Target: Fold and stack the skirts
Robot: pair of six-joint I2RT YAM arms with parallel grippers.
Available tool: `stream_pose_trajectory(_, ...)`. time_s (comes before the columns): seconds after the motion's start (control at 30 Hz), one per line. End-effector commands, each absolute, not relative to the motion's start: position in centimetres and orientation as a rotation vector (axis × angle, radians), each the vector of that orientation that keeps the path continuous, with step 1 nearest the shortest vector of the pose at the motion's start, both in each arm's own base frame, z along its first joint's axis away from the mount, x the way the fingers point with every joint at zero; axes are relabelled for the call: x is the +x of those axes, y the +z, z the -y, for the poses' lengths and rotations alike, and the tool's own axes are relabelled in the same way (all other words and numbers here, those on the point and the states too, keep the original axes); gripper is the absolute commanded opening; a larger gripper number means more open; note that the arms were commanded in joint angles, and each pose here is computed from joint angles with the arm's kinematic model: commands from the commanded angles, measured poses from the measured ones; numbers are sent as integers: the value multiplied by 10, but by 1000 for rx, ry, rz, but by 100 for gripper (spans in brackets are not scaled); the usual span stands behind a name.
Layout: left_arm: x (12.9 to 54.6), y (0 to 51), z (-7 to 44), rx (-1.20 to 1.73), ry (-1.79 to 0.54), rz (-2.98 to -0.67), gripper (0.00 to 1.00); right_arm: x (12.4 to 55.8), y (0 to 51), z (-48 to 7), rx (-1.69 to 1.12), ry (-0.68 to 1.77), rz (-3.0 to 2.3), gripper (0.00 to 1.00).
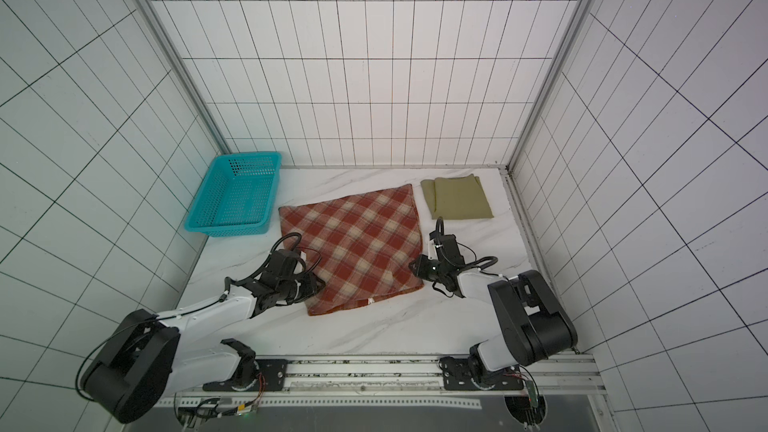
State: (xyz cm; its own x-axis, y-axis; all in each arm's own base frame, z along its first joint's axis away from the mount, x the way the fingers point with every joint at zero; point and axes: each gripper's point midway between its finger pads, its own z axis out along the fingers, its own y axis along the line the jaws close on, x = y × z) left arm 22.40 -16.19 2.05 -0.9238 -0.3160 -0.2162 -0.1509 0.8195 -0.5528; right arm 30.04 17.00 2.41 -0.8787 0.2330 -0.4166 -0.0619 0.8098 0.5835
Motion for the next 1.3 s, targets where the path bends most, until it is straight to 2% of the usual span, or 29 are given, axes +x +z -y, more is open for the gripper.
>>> stream_pose_trajectory(0.0,201,-2,161,-395,-764,-2811,31,316,24,-172,119,771,-2542,1)
stream_pose_trajectory(0.47,199,-8,198,-300,-824,-2842,31,390,41,-153,142,669,-2482,0)
stream_pose_trajectory(0.77,203,3,252,-120,-882,-2834,31,439,62,-120,181,616,-2423,0)
stream_pose_trajectory(0.8,203,4,259,-103,-899,-2834,31,443,69,-116,182,611,-2411,4)
stream_pose_trajectory(0.9,200,8,277,-56,-948,-2826,31,448,96,-109,173,601,-2354,42)
stream_pose_trajectory(0.93,198,9,283,-33,-967,-2822,31,447,105,-107,166,584,-2340,47)
stream_pose_trajectory(1.1,201,34,296,23,-1005,-2726,30,418,140,-114,95,584,-2290,49)
stream_pose_trajectory(1.27,219,66,265,-43,-932,-2666,30,371,152,-147,-61,645,-2289,49)
